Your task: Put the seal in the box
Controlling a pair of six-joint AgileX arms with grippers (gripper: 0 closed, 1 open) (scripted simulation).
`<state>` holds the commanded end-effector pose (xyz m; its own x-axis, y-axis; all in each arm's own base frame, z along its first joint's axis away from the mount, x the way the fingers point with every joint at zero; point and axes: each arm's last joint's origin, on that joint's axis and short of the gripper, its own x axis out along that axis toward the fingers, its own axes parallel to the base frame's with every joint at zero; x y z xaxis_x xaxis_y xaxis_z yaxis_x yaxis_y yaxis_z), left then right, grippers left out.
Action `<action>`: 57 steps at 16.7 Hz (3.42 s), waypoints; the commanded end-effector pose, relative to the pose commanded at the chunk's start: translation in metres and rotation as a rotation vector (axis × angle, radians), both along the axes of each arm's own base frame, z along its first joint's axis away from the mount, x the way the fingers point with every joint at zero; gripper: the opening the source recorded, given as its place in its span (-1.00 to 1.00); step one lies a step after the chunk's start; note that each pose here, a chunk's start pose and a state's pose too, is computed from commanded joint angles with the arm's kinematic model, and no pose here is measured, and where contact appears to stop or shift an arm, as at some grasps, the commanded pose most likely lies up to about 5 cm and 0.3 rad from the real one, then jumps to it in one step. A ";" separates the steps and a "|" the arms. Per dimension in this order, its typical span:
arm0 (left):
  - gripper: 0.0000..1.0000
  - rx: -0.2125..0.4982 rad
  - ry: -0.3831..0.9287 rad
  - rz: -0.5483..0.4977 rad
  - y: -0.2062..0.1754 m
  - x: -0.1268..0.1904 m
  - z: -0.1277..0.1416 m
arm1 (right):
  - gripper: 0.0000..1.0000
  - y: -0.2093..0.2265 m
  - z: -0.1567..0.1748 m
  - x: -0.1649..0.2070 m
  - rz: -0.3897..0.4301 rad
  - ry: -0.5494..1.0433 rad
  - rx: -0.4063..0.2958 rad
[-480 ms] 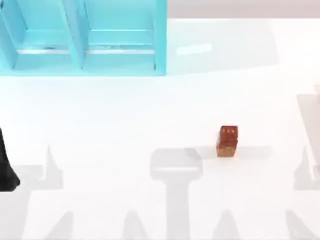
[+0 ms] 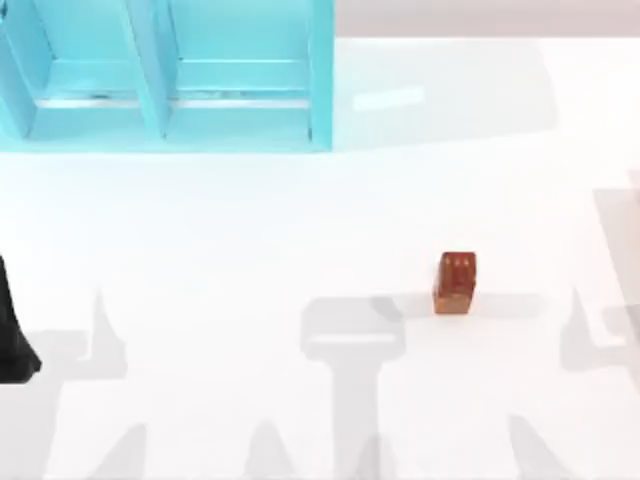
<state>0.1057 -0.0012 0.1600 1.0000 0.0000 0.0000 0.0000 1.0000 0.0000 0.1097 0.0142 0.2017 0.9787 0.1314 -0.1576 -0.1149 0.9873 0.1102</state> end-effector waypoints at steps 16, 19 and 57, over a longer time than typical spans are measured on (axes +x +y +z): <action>1.00 0.000 0.000 0.000 0.000 0.000 0.000 | 1.00 0.170 0.048 0.197 0.039 1.242 -0.125; 1.00 0.000 0.000 0.000 0.000 0.000 0.000 | 1.00 0.185 0.031 0.223 -0.002 1.348 -0.155; 1.00 0.000 0.000 0.000 0.000 0.000 0.000 | -1.00 0.191 -0.080 0.239 -0.026 1.403 -0.166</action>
<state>0.1057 -0.0012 0.1600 1.0000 0.0000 0.0000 0.0000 1.0000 0.0000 0.3488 0.2051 0.1217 0.0001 0.0000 -1.0000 0.0100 1.0000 0.0000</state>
